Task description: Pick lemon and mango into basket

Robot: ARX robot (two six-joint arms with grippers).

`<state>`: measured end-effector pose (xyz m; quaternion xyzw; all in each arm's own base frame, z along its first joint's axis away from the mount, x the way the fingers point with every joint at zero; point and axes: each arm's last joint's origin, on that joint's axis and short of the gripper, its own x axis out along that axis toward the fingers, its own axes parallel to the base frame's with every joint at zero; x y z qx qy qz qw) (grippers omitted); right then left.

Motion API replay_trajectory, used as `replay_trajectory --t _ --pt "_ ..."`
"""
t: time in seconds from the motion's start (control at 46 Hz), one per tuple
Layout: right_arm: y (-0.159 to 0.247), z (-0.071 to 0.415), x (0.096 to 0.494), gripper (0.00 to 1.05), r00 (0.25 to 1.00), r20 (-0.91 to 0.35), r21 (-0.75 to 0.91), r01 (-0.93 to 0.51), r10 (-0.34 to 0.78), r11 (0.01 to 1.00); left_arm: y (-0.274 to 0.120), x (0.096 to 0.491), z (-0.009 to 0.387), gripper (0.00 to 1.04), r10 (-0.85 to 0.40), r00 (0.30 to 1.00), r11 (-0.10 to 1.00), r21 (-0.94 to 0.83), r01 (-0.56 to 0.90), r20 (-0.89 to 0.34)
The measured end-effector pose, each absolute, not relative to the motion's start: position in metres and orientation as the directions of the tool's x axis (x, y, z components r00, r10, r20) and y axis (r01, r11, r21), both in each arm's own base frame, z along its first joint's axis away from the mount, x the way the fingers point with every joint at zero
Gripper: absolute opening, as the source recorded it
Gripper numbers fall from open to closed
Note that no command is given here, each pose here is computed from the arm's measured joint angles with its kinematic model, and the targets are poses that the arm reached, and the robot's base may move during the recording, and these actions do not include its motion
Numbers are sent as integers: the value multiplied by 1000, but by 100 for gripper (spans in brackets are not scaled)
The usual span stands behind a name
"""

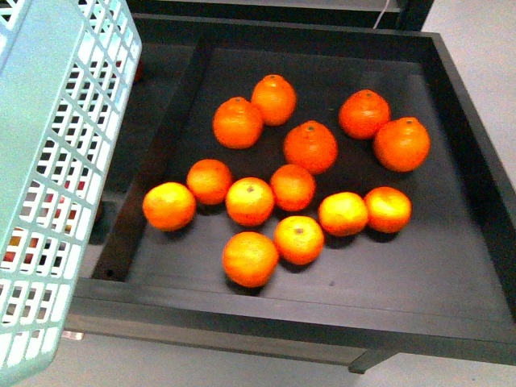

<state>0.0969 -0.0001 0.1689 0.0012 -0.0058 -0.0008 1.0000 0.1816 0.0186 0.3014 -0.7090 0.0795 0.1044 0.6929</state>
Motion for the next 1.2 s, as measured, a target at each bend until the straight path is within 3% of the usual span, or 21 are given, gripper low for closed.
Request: replay_trajectory --t 1.196 --pt "0 169 97 96 1000 11 3 1 -1 1000 19 182 302 14 37 965 -24 -966 -257 -258"
